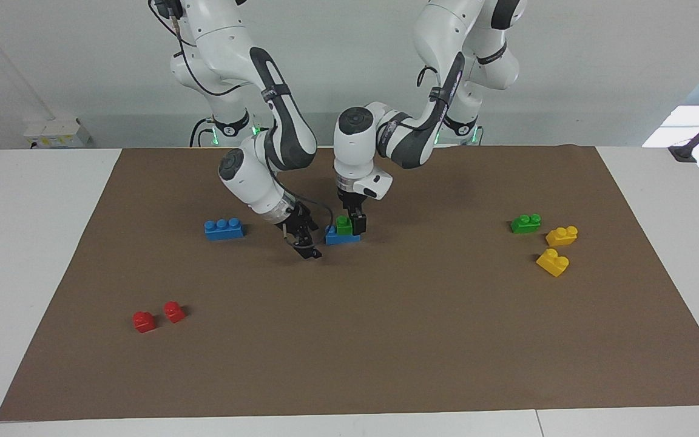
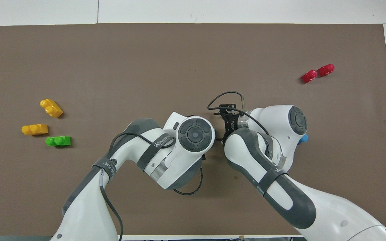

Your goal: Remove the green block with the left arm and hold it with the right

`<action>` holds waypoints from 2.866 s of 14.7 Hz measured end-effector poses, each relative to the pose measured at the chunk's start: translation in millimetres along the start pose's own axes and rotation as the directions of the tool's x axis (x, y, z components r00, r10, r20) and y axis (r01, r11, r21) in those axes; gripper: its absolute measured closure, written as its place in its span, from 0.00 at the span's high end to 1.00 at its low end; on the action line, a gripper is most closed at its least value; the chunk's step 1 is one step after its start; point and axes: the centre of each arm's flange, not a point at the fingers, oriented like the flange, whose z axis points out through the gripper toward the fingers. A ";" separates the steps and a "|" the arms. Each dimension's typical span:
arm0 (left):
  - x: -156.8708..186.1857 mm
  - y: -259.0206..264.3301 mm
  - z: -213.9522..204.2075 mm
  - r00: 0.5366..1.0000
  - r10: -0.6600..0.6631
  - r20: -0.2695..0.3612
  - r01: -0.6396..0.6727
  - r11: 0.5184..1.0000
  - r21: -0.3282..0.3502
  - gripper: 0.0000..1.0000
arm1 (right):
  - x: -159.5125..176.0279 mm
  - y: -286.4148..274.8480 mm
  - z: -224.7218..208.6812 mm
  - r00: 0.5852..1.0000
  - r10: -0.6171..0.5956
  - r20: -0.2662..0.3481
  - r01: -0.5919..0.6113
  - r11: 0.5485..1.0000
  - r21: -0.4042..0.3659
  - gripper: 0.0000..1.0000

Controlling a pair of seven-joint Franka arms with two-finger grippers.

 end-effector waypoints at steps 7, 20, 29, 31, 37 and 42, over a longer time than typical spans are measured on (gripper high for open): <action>0.0 0.2 -0.1 1.000 0.000 0.001 0.000 1.000 -0.001 1.00 | -7.7 5.3 15.4 1.000 -0.014 -0.015 0.014 1.000 0.007 1.00; 2.4 3.8 0.0 1.000 -0.007 0.000 0.007 1.000 -0.003 0.99 | -16.8 7.1 19.3 0.999 -0.032 -0.024 0.033 0.999 0.025 0.91; 5.9 8.7 0.1 1.000 -0.017 -0.001 0.017 1.000 -0.003 1.00 | -23.9 8.2 21.0 0.999 -0.045 -0.027 0.046 0.998 0.036 0.37; 5.9 8.7 0.1 1.000 -0.017 -0.001 0.017 1.000 -0.003 1.00 | -23.9 8.2 21.0 0.999 -0.045 -0.027 0.046 0.998 0.036 0.37; 4.6 11.2 -2.2 1.000 -0.014 0.015 0.014 1.000 -0.020 0.62 | -26.9 9.9 22.4 0.998 -0.055 -0.027 0.056 0.998 0.033 0.37; 7.3 15.0 -12.2 1.000 -0.009 0.023 0.010 0.999 -0.039 0.35 | -27.6 9.9 22.5 0.997 -0.068 -0.027 0.069 0.997 0.033 0.37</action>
